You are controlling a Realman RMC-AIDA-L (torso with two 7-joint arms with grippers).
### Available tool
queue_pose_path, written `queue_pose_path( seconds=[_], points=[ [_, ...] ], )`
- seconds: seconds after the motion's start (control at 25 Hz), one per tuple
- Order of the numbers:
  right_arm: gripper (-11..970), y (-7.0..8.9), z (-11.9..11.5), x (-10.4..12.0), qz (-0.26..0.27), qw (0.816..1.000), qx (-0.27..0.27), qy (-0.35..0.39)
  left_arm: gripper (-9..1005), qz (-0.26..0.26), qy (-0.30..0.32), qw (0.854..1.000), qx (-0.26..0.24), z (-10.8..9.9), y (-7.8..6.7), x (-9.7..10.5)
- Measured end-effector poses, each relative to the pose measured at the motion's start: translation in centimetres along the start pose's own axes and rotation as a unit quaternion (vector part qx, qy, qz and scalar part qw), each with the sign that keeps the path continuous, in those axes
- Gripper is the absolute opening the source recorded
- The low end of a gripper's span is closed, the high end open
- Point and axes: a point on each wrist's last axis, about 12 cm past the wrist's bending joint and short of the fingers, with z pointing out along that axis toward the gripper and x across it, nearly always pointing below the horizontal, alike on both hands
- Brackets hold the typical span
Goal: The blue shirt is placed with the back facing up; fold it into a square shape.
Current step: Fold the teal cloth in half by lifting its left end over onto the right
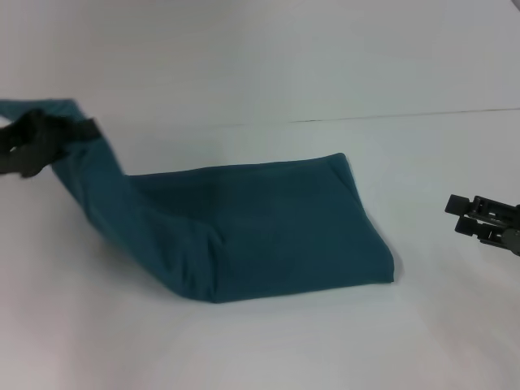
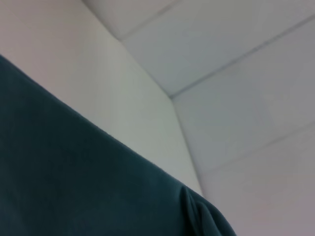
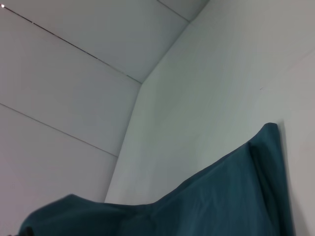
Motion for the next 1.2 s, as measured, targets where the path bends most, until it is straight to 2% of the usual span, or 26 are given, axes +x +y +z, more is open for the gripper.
queue_pose_path(
  seconds=[0.28,0.68,1.0,1.2],
  points=[
    [824,0.1,0.2,-0.1,-0.002,1.0,0.001,0.002,43,0.027,0.021,0.999,0.027,1.8,-2.4,-0.9],
    [824,0.1,0.3,-0.2,-0.003,1.0,0.003,0.001,44,0.035,0.032,0.998,0.04,2.5,-3.3,-1.1],
    [824,0.0,0.3,-0.2,-0.003,1.0,0.002,0.001,45,0.052,0.061,0.995,0.06,3.9,-4.6,-0.8],
    [824,0.0,0.4,-0.1,-0.002,1.0,0.003,0.001,45,0.063,0.091,0.991,0.071,5.3,-5.4,0.1]
  ],
)
